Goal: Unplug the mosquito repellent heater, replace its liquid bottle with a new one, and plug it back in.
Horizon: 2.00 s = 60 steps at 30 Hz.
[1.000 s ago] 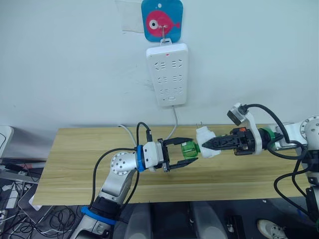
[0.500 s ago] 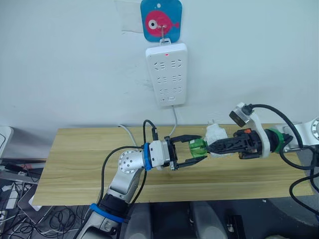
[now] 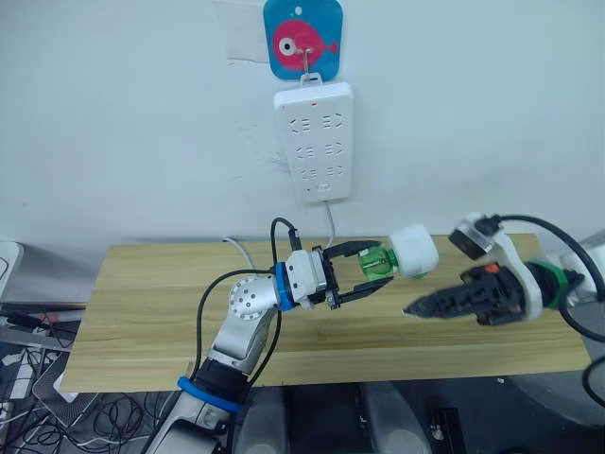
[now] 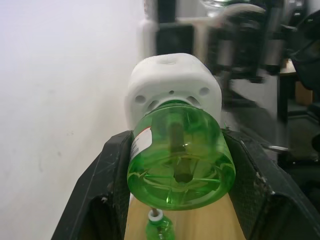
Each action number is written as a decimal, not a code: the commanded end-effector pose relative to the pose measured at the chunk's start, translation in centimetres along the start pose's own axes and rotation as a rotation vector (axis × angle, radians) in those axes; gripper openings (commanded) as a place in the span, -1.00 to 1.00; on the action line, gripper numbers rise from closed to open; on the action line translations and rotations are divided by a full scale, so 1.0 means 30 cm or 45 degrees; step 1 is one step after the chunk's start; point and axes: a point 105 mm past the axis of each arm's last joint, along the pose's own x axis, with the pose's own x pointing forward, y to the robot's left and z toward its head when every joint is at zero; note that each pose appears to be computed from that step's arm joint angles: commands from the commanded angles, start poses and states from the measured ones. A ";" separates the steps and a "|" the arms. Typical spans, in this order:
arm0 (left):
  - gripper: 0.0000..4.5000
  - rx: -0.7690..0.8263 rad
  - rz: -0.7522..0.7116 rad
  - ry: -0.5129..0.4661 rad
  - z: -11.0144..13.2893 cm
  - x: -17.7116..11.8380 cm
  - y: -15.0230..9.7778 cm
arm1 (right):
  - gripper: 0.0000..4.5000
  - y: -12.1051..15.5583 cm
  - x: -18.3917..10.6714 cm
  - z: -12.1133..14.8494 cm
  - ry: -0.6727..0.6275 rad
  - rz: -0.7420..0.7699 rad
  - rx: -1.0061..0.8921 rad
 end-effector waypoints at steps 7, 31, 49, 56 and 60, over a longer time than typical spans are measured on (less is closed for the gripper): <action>0.00 0.027 -0.013 -0.051 0.043 0.007 -0.006 | 0.71 -0.207 -0.245 0.163 -0.422 -0.438 -0.144; 0.00 -0.029 -0.069 -0.065 0.064 0.009 -0.044 | -0.99 -0.222 -0.152 0.307 -0.499 -0.198 -0.168; 0.00 -0.060 0.014 -0.002 0.035 -0.011 -0.017 | -0.99 0.012 -0.043 0.133 -0.218 0.140 -0.233; 0.00 -0.063 0.002 0.014 0.020 -0.013 -0.012 | -0.99 0.115 -0.045 0.177 -0.191 0.182 -0.333; 0.00 -0.066 -0.013 0.015 0.017 -0.010 -0.018 | -0.99 0.148 -0.025 0.237 -0.205 0.165 -0.405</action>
